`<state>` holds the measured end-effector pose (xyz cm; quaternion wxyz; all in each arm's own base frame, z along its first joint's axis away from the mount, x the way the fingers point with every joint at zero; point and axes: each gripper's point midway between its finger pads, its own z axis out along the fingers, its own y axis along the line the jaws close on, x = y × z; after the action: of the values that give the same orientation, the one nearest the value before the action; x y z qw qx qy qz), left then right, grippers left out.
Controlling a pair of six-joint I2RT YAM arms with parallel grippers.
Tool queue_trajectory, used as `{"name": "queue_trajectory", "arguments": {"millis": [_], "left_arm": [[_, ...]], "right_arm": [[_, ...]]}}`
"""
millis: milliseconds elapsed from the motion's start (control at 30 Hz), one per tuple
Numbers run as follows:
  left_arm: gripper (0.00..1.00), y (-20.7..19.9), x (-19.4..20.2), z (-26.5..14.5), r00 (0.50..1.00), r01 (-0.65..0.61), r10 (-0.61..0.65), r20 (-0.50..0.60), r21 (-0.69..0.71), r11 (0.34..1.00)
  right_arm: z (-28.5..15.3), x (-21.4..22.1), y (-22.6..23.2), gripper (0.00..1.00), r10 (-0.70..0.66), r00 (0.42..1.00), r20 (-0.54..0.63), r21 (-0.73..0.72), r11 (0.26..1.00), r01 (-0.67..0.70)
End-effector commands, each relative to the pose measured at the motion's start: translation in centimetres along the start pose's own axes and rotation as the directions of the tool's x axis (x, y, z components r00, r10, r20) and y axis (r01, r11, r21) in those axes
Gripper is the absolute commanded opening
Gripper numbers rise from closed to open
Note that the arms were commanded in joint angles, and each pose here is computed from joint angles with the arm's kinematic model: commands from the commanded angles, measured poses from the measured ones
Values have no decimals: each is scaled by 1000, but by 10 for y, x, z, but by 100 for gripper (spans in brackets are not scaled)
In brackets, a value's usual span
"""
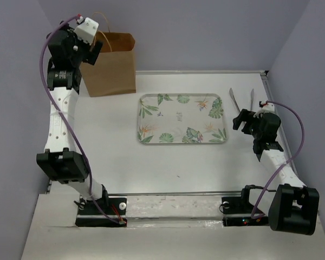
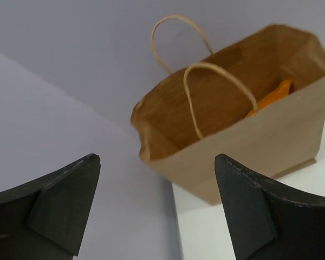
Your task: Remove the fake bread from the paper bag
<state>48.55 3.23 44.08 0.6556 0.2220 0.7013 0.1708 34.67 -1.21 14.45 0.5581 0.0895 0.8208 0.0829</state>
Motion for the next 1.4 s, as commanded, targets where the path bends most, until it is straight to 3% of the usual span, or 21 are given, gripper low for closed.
{"name": "queue_trajectory", "arguments": {"millis": [0, 67, 400, 500, 533, 633, 900, 1033, 1267, 1367], "left_arm": [[99, -32, 15, 52, 991, 131, -125, -48, 156, 979], [99, -19, -4, 63, 984, 176, -175, -21, 126, 976], [87, -14, 25, 131, 965, 263, -263, 12, 13, 965], [70, -15, 38, 139, 959, 284, -284, -9, -17, 959], [47, -18, 43, 142, 952, 305, -305, -16, -19, 952], [0, -27, 44, 139, 930, 367, -367, -26, 3, 930], [0, -35, 26, 78, 842, 539, -539, -30, 4, 842], [0, -66, 54, 47, 809, 578, -572, -131, 8, 816], [0, -65, 70, 3, 761, 604, -615, -206, -119, 788], [0, -81, 79, -12, 744, 619, -621, -247, -96, 780]], "right_arm": [[7, -39, 12, 94, -10, 996, 90, -43, 999, 14], [8, -42, 13, 94, -15, 996, 92, -47, 999, 20], [-2, -43, 12, 94, -64, 992, 107, -36, 997, 68], [-7, -41, 10, 94, -81, 991, 111, -25, 996, 85], [-9, -41, 9, 94, -89, 989, 114, -21, 995, 92], [-13, -40, 9, 94, -97, 989, 112, -19, 995, 99], [-16, -42, 11, 94, -81, 990, 119, -23, 996, 84], [-16, -44, 10, 94, -91, 988, 124, -18, 995, 94], [-16, -45, 10, 95, -96, 987, 127, -14, 995, 98], [-17, -47, 8, 95, -116, 984, 136, -5, 993, 118]]}}
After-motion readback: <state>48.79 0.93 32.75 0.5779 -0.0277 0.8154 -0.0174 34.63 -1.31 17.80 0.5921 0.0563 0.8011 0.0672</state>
